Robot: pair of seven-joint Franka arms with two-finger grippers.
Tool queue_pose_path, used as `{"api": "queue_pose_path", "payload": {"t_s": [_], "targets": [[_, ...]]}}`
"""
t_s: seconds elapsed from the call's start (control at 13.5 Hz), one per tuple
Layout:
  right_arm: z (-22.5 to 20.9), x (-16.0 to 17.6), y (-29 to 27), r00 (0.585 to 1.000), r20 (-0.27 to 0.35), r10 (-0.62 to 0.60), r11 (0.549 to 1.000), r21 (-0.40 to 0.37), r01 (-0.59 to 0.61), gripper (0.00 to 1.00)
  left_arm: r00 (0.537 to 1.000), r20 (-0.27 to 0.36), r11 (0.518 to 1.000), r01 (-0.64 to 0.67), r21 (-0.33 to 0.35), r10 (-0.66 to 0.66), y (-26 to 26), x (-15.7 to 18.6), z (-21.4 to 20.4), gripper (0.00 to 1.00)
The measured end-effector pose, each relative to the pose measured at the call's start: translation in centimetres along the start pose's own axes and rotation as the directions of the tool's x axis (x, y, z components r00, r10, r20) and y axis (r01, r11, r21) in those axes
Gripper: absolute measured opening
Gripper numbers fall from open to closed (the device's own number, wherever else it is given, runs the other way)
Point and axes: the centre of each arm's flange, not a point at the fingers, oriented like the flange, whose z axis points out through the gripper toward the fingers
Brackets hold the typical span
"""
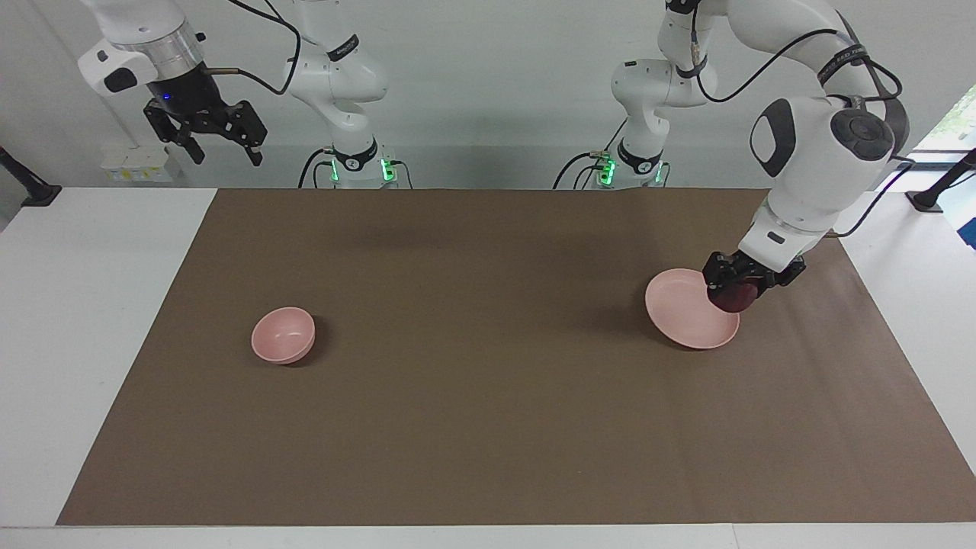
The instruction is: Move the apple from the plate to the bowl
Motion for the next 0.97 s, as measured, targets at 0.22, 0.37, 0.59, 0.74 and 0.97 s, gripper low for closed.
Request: {"api": "queue_pose_path", "payload": {"t_s": [0.22,0.37,0.59,0.74,0.97], "targets": [[0.0,-0.1,0.1,1.0,0.001,0.002,1.0,0.0,-0.002,1.0,0.999,0.046,1.0,0.005,0.001,-0.005,-0.3,-0.9,-3.0,0.78],[0.1,-0.2,0.2,1.0,0.003,0.003,1.0,0.001,-0.003,1.0,0.997,0.079,1.0,0.011,0.001,-0.011,-0.6,-2.2,-5.0,0.78],[0.3,-0.2,0.2,1.0,0.007,0.003,1.0,0.001,-0.003,1.0,0.996,0.085,1.0,0.024,-0.017,-0.022,-0.8,-5.3,-9.4,0.78],[0.7,-0.5,0.4,1.0,0.029,-0.004,1.0,0.006,0.004,1.0,0.994,0.079,0.997,0.074,-0.022,-0.072,-0.7,-8.2,-12.6,0.78],[1.3,-1.1,1.1,0.993,0.045,-0.111,0.993,0.053,0.109,1.0,0.99,0.08,0.994,0.113,-0.008,-0.112,-0.9,-9.6,-13.0,0.78]]}}
